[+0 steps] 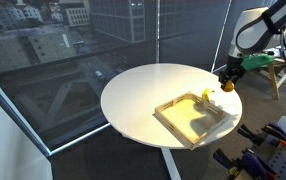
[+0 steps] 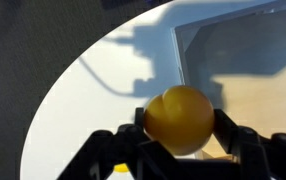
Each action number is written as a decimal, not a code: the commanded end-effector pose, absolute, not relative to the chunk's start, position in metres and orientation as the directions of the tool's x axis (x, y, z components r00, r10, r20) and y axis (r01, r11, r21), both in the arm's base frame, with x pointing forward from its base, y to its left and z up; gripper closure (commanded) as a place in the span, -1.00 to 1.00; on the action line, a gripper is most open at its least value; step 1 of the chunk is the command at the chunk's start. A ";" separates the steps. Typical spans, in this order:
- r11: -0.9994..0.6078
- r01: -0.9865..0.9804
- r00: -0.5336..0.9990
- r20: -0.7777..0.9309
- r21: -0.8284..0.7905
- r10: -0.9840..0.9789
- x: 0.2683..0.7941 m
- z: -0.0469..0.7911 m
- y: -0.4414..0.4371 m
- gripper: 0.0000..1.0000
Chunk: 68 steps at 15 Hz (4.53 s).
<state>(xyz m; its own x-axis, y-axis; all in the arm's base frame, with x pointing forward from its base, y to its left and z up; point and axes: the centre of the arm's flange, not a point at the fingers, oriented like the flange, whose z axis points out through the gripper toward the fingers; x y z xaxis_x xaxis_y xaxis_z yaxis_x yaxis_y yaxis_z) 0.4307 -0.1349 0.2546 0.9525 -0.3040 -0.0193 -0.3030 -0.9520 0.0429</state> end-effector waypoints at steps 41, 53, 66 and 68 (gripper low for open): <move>-0.991 -0.129 0.991 0.030 -0.019 -0.130 0.460 0.278 -0.006 0.13; -0.995 -0.098 0.993 0.058 -0.017 -0.098 0.477 0.275 0.010 0.13; -0.998 -0.062 0.997 0.047 -0.027 -0.063 0.496 0.230 0.028 0.13; -0.998 -0.061 0.997 0.042 -0.025 -0.062 0.498 0.222 0.029 0.13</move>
<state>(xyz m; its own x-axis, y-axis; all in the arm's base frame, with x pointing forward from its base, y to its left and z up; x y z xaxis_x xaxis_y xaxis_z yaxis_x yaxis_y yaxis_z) 0.4871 0.0271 0.2307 0.9969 -0.0689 0.0374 -0.0684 -0.9976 -0.0146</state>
